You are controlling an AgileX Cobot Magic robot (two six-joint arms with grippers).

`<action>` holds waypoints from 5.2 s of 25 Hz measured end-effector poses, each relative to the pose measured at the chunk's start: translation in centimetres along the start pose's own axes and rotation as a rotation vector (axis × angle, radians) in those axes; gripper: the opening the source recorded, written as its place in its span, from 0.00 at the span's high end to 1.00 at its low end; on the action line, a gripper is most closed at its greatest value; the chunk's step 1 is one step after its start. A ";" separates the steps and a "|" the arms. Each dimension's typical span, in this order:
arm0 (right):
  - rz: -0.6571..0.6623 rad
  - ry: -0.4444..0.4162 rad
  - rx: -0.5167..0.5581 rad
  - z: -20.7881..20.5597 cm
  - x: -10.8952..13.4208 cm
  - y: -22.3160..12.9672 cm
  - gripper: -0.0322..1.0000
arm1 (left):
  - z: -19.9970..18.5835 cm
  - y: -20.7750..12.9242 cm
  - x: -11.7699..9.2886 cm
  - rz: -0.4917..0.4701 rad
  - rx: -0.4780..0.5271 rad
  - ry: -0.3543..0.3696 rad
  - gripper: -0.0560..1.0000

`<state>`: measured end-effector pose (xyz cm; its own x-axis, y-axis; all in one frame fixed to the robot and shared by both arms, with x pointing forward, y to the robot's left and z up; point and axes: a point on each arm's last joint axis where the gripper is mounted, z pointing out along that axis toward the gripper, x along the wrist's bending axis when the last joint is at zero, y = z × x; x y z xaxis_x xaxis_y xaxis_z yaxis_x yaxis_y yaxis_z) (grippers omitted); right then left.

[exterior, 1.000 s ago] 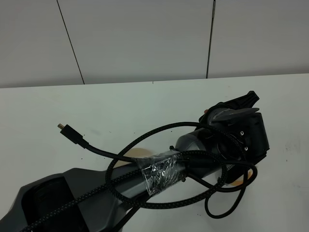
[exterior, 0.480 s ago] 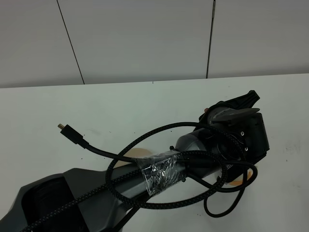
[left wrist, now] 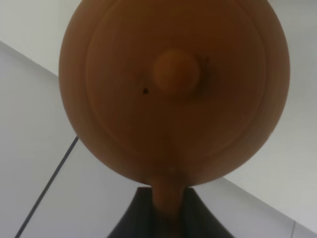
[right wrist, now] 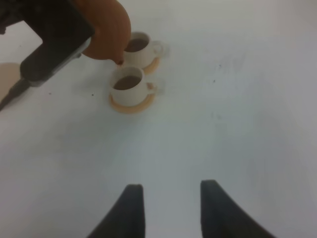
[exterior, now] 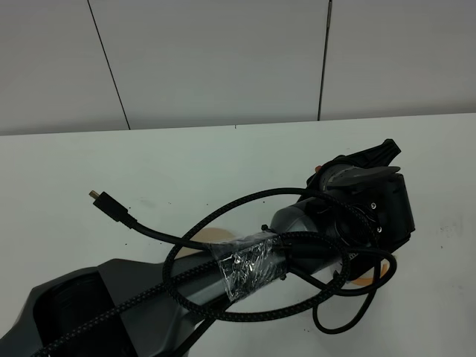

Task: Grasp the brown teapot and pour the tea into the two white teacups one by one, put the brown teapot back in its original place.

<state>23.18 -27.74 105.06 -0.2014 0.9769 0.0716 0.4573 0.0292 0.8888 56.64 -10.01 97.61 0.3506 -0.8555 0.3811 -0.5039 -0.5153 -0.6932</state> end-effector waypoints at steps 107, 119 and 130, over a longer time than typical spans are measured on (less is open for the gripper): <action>0.001 0.000 0.000 0.0 0.0 0.0 0.71 | -0.4 0.5 -0.2 -0.130 -0.010 -0.028 0.79; 0.000 0.000 0.000 0.0 0.0 0.0 0.71 | -2.3 -1.4 1.0 -0.466 -0.027 -0.075 0.79; 0.001 0.000 0.000 0.0 0.0 0.0 0.71 | -1.9 -1.8 -0.4 -0.703 -0.065 -0.246 0.79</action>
<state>23.18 -27.74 105.06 -0.2011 0.9769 0.0722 0.4574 0.0285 0.8888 55.93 -8.83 99.86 0.7700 -0.2906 0.5681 -0.1384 -0.9452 -0.2958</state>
